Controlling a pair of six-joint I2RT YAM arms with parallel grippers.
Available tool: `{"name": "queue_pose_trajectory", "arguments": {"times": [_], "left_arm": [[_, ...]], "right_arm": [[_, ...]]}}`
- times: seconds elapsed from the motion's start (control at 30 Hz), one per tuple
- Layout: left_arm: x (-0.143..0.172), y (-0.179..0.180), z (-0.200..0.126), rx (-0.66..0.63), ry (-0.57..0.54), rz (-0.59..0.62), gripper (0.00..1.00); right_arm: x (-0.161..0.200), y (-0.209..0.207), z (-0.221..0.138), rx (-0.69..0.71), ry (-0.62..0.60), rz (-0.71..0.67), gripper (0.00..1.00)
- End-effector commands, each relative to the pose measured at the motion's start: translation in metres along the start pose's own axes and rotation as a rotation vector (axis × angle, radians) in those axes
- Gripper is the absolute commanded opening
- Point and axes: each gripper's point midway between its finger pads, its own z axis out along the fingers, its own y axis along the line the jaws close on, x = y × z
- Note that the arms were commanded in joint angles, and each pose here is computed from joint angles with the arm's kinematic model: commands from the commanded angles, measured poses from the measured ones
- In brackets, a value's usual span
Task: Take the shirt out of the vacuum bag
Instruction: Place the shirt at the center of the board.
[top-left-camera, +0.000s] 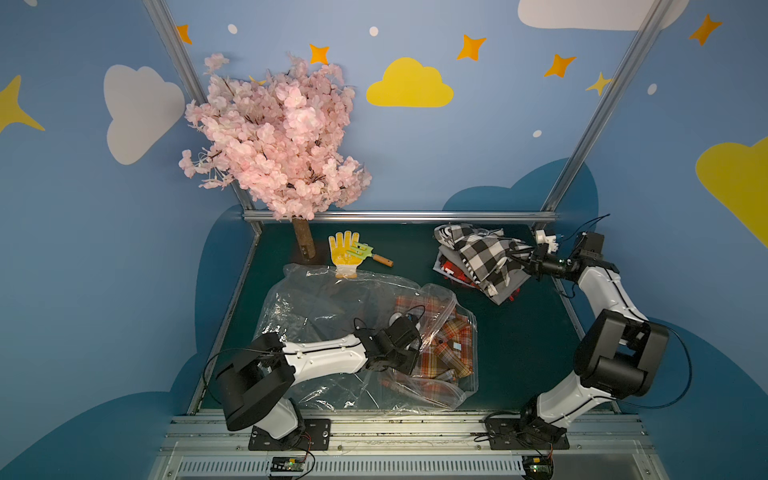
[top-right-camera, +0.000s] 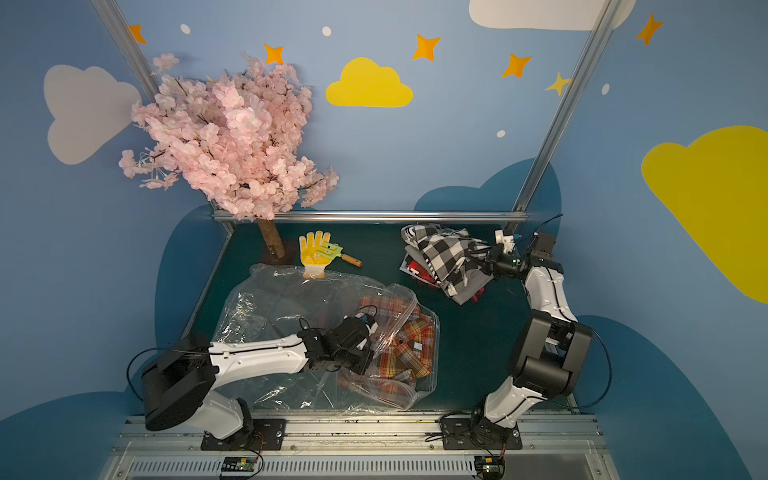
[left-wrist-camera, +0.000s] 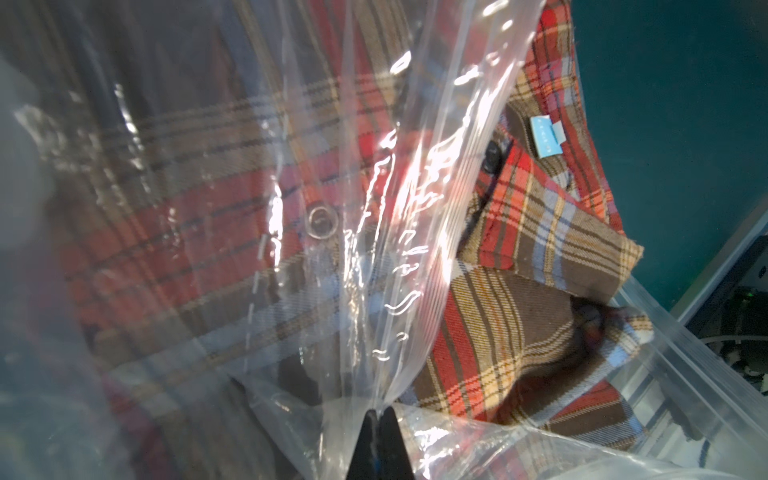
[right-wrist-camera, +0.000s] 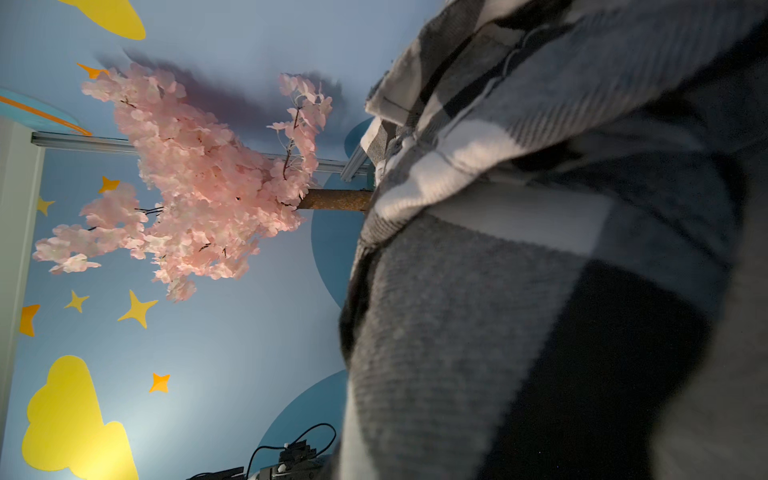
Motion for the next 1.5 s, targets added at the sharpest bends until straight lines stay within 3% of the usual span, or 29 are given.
{"name": "queue_pose_trajectory", "arguments": {"times": [0.0, 0.2, 0.43, 0.7, 0.83, 0.93, 1.1, 1.47], "left_arm": [[0.005, 0.002, -0.004, -0.003, 0.002, 0.011, 0.03], [0.007, 0.003, -0.004, 0.002, 0.003, 0.015, 0.03], [0.011, 0.004, -0.002, 0.007, 0.01, 0.017, 0.03], [0.011, 0.004, -0.004, 0.01, 0.0, 0.005, 0.03], [0.012, 0.004, -0.001, 0.011, 0.007, 0.008, 0.03], [0.011, 0.003, 0.0, 0.015, 0.01, 0.009, 0.03], [0.01, 0.002, -0.001, 0.015, 0.006, 0.011, 0.03], [0.005, -0.004, -0.003, 0.035, -0.003, 0.02, 0.03]], "right_arm": [[0.01, -0.013, -0.006, 0.046, 0.0, -0.01, 0.0], [0.022, -0.079, -0.023, 0.255, -0.012, 0.137, 0.0], [0.008, -0.1, -0.032, 0.266, -0.013, 0.193, 0.02], [-0.019, -0.1, -0.06, 0.366, -0.095, 0.167, 0.18], [-0.035, -0.103, -0.066, 0.345, -0.127, 0.169, 0.32], [-0.05, -0.097, -0.063, 0.277, -0.169, 0.144, 0.53], [-0.04, -0.084, -0.066, 0.256, -0.198, 0.115, 0.74], [0.012, -0.126, -0.103, 0.408, -0.308, 0.216, 0.8]]}}
